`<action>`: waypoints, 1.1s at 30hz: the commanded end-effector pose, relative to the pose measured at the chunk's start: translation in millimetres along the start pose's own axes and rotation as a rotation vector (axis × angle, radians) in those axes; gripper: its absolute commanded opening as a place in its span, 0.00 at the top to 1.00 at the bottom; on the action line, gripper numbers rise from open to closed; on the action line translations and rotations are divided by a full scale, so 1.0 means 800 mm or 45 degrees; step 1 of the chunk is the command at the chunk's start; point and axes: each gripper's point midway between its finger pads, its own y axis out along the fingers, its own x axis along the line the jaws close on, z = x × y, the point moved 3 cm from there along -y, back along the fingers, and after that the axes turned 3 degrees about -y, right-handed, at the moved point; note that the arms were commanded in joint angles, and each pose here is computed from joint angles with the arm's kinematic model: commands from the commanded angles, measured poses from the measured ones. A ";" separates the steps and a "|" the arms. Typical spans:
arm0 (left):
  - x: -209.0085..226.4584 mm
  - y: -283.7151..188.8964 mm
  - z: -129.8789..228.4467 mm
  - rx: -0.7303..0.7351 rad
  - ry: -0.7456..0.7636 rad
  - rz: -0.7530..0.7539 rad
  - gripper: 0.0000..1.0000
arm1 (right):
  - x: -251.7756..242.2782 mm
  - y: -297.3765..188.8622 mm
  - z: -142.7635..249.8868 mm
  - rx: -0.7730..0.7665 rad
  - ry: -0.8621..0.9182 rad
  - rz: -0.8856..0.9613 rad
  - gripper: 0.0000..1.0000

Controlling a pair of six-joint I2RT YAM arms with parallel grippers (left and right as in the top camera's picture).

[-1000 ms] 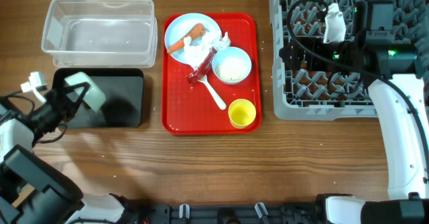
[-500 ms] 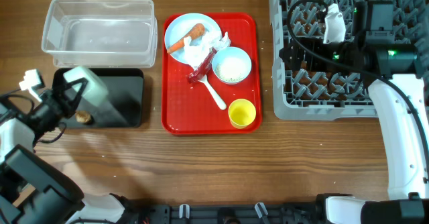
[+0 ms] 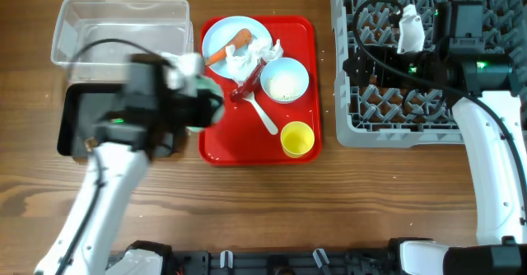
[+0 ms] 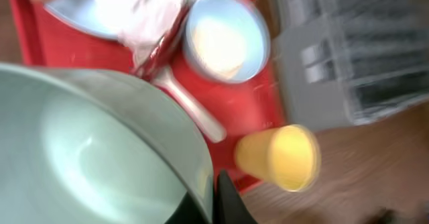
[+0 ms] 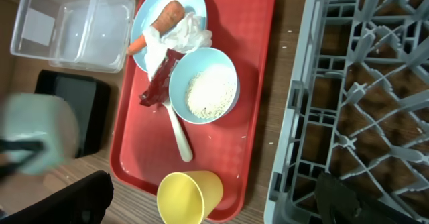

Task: Sort waste into correct bins and load items into the dishwasher rack
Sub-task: 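Set the green bowl back on the red tray with left gripper, then grasp the blue rice bowl with the left gripper and lift it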

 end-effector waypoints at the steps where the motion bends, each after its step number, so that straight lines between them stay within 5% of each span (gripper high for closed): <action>1: 0.013 0.054 0.020 0.010 0.111 -0.470 0.96 | 0.002 -0.001 -0.007 -0.014 -0.006 0.004 0.00; 11: 0.030 0.157 0.087 0.267 0.244 -0.652 0.90 | -0.002 -0.001 -0.005 -0.006 -0.001 0.037 0.00; 15: 0.028 0.158 0.084 0.255 0.242 -0.640 0.63 | -0.002 -0.001 -0.006 -0.011 -0.004 0.037 0.00; 21: -0.008 0.145 0.036 0.119 0.241 -0.567 0.36 | -0.002 -0.001 -0.006 -0.009 -0.004 0.038 0.00; 26: -0.057 0.118 -0.016 -0.023 0.252 -0.431 0.30 | -0.003 -0.001 -0.006 -0.010 -0.004 0.042 0.00; 33: -0.109 0.116 -0.060 -0.109 0.537 -0.241 0.23 | -0.035 -0.008 -0.007 -0.025 0.070 0.213 0.00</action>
